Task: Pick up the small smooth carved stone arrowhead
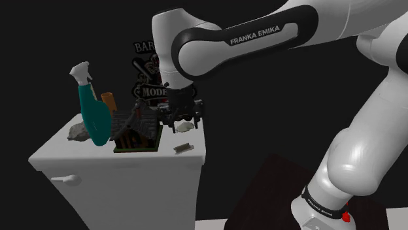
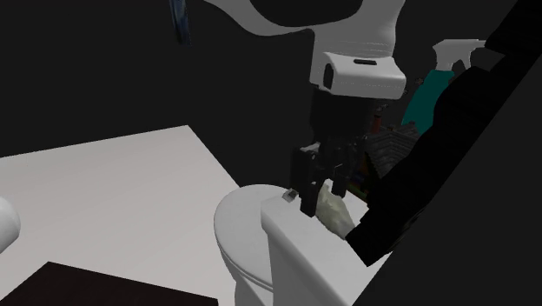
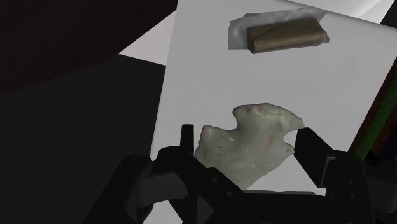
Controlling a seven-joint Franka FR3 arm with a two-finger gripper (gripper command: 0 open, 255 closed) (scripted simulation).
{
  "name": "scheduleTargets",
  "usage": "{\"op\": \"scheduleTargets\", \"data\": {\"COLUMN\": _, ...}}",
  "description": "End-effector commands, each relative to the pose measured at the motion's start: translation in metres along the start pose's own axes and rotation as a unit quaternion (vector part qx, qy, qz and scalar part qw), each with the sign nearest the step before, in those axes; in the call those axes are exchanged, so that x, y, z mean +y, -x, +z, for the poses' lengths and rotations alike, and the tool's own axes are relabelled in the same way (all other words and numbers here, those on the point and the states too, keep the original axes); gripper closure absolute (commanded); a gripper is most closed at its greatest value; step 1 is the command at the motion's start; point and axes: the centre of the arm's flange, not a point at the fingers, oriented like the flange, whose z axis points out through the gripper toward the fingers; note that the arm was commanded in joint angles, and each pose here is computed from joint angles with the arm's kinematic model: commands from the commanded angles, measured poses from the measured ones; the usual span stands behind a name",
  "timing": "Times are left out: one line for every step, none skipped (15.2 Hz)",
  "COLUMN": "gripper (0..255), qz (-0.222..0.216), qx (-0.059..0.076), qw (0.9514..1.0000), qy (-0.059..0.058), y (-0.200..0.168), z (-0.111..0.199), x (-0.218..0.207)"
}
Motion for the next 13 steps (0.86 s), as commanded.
{"op": "scheduleTargets", "data": {"gripper": 255, "qz": 0.000, "qx": 0.000, "qw": 1.0000, "qy": 0.000, "y": 0.001, "z": -0.010, "x": 0.000}}
{"op": "scheduleTargets", "data": {"gripper": 255, "qz": 0.000, "qx": 0.000, "qw": 1.0000, "qy": 0.000, "y": 0.001, "z": -0.015, "x": 0.001}}
{"op": "scheduleTargets", "data": {"gripper": 255, "qz": 0.000, "qx": 0.000, "qw": 1.0000, "qy": 0.000, "y": 0.001, "z": -0.020, "x": 0.001}}
{"op": "scheduleTargets", "data": {"gripper": 255, "qz": 0.000, "qx": 0.000, "qw": 1.0000, "qy": 0.000, "y": 0.001, "z": -0.025, "x": 0.002}}
{"op": "scheduleTargets", "data": {"gripper": 255, "qz": 0.000, "qx": 0.000, "qw": 1.0000, "qy": 0.000, "y": 0.001, "z": -0.031, "x": 0.002}}
{"op": "scheduleTargets", "data": {"gripper": 255, "qz": 0.000, "qx": 0.000, "qw": 1.0000, "qy": 0.000, "y": 0.001, "z": -0.036, "x": 0.003}}
{"op": "scheduleTargets", "data": {"gripper": 255, "qz": 0.000, "qx": 0.000, "qw": 1.0000, "qy": 0.000, "y": 0.001, "z": -0.041, "x": 0.003}}
{"op": "scheduleTargets", "data": {"gripper": 255, "qz": 0.000, "qx": 0.000, "qw": 1.0000, "qy": 0.000, "y": 0.001, "z": -0.046, "x": 0.004}}
{"op": "scheduleTargets", "data": {"gripper": 255, "qz": 0.000, "qx": 0.000, "qw": 1.0000, "qy": 0.000, "y": 0.001, "z": -0.052, "x": 0.004}}
{"op": "scheduleTargets", "data": {"gripper": 255, "qz": 0.000, "qx": 0.000, "qw": 1.0000, "qy": 0.000, "y": 0.001, "z": -0.057, "x": 0.005}}
{"op": "scheduleTargets", "data": {"gripper": 255, "qz": 0.000, "qx": 0.000, "qw": 1.0000, "qy": 0.000, "y": 0.001, "z": -0.062, "x": 0.005}}
{"op": "scheduleTargets", "data": {"gripper": 255, "qz": 0.000, "qx": 0.000, "qw": 1.0000, "qy": 0.000, "y": 0.001, "z": -0.063, "x": 0.005}}
{"op": "scheduleTargets", "data": {"gripper": 255, "qz": 0.000, "qx": 0.000, "qw": 1.0000, "qy": 0.000, "y": 0.001, "z": -0.063, "x": 0.005}}
